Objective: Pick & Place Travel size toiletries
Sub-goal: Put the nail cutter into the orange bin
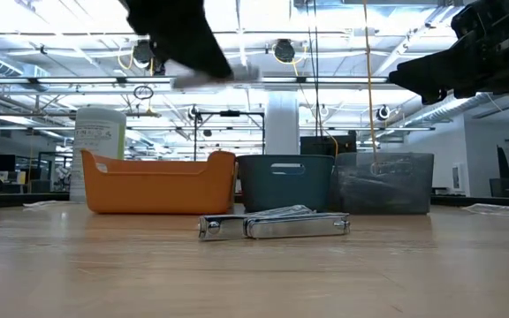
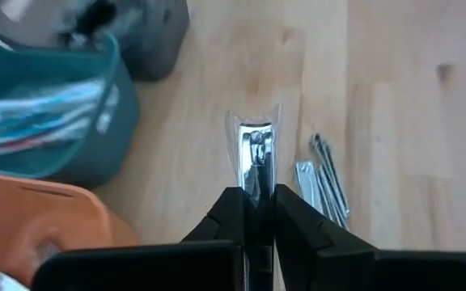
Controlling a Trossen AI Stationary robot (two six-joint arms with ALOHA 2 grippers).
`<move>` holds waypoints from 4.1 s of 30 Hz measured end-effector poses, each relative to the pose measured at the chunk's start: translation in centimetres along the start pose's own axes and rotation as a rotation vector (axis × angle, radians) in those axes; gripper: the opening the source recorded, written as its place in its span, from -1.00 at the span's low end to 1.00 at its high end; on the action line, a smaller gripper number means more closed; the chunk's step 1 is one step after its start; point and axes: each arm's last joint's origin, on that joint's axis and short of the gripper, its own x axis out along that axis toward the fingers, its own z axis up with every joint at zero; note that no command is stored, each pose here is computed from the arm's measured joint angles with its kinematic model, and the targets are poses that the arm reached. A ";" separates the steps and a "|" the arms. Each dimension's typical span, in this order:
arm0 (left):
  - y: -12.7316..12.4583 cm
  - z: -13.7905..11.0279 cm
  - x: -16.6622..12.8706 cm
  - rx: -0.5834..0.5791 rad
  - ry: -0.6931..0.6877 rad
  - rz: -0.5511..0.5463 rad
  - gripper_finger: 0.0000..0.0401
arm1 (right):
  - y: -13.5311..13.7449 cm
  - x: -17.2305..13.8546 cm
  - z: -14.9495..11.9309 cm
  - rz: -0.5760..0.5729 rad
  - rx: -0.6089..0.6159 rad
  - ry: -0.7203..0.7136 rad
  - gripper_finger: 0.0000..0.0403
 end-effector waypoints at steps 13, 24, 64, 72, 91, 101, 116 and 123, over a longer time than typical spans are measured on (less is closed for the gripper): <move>0.0 -0.9 -1.3 0.068 -0.229 -0.150 -0.88 | 0.0 0.0 0.0 0.000 0.000 0.000 -0.23; 4.4 -5.1 -1.9 -0.081 -0.201 -0.022 -0.85 | 0.0 0.0 0.0 0.000 0.000 0.000 -0.23; 13.3 -11.3 -1.1 -0.618 -0.134 0.311 -0.64 | 0.0 0.0 0.0 0.000 0.000 0.000 -0.23; 13.3 -11.3 -1.1 -0.617 -0.134 0.312 -0.67 | 0.0 0.0 0.0 0.000 0.000 0.000 -0.23; 13.3 -11.3 -1.1 -0.626 -0.135 0.311 -0.18 | 0.0 0.0 0.0 0.000 0.000 0.000 -0.23; 12.9 -10.6 -1.1 -0.616 -0.153 0.209 -0.13 | 0.0 0.0 0.0 0.000 0.000 0.000 -0.23; 3.5 -2.4 -5.1 -0.262 -0.416 -0.335 -0.13 | 0.0 0.0 0.0 0.000 0.001 -0.003 -0.23; -1.7 0.7 -2.5 -0.117 -0.219 -0.205 -0.13 | 0.0 0.0 0.0 0.000 0.001 -0.004 -0.23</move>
